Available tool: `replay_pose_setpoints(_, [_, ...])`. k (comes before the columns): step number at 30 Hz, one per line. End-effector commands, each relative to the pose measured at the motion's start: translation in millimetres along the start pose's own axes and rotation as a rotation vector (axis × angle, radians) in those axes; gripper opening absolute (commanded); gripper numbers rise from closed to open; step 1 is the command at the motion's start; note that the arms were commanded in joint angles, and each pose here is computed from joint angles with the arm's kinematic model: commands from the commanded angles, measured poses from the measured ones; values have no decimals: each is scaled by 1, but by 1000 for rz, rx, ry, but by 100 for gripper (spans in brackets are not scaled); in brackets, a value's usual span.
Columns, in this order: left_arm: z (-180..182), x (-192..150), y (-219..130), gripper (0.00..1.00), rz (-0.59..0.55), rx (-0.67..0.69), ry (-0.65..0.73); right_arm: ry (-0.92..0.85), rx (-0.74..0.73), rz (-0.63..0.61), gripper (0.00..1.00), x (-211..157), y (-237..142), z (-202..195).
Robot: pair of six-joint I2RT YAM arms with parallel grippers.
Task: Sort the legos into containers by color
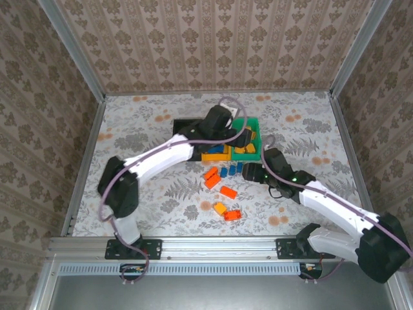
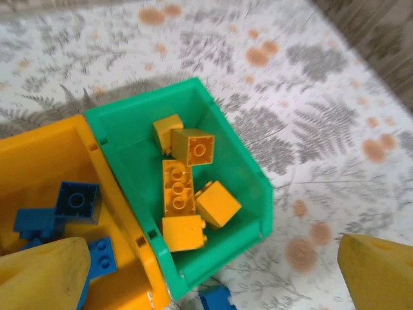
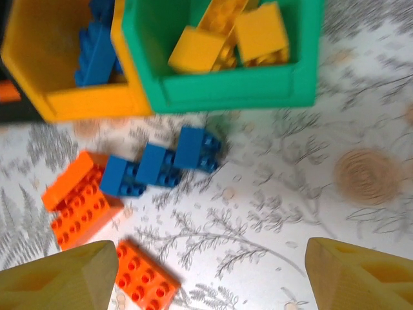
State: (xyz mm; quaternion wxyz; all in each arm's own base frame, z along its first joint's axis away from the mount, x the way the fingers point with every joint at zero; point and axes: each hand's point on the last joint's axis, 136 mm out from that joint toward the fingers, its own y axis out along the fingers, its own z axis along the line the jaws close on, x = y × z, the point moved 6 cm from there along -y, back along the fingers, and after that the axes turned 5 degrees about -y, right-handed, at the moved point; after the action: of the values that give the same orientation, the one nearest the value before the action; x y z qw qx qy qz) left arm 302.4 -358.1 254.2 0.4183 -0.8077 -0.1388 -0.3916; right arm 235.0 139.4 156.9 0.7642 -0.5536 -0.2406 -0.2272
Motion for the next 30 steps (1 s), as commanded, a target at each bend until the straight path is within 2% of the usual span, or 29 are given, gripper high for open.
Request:
replay_pose_setpoints(1, [1, -9, -33, 100, -87, -10, -50, -111, 83, 41, 78, 1, 9, 30])
replay_pose_setpoints(7, [31, -74, -85, 100, -69, 60, -91, -316, 82, 204, 76, -24, 42, 62])
replay_pose_setpoints(15, [66, -123, -137, 100, -78, 135, -171, -480, 61, 340, 77, -49, 69, 73])
replay_pose_setpoints(19, [81, -137, -149, 100, -86, 174, -199, -519, 47, 382, 76, -54, 77, 75])
replay_pose_setpoints(24, [92, -144, -158, 100, -103, 203, -213, -578, -42, 431, 71, -63, 82, 69])
replay_pose_setpoints(30, [98, -146, -161, 100, -112, 207, -226, -611, -115, 483, 58, -78, 90, 63])
